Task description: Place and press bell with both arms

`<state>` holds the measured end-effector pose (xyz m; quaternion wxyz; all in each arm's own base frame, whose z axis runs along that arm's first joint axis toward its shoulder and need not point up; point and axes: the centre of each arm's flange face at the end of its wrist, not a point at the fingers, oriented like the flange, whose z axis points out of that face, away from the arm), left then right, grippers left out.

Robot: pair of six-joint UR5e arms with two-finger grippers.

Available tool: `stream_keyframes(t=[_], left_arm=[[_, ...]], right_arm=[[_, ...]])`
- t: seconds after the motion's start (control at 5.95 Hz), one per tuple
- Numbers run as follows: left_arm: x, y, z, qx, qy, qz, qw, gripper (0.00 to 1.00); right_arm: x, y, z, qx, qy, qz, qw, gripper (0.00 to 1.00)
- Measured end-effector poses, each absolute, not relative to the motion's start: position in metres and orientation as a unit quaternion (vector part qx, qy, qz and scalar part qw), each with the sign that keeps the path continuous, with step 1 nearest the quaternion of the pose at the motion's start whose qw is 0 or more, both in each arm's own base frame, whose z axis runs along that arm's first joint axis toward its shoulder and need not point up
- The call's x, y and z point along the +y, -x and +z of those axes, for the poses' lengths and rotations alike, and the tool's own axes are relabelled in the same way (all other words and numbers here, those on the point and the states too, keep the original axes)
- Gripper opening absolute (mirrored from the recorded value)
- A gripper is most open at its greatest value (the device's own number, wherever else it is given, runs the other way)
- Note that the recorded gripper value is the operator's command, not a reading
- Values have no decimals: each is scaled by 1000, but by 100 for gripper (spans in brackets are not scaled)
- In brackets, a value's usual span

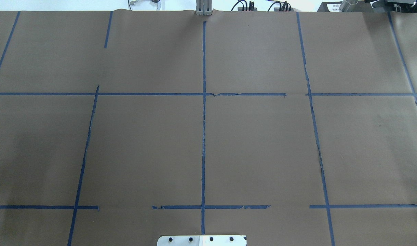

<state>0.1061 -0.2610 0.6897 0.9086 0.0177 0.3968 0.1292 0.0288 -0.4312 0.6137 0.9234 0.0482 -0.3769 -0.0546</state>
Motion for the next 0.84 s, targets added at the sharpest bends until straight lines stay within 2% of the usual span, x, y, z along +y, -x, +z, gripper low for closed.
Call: stream_keyframes(t=[0.5,0.84], left_arm=[[-314,-122,635,424,-69,94,898,0],[-376,-164,591,432,-66,72,897,0]], right_arm=[[-431,-29,615,-377,-45,-51,924,100],[-431,-28,617,-377,-44,-51,924,100]])
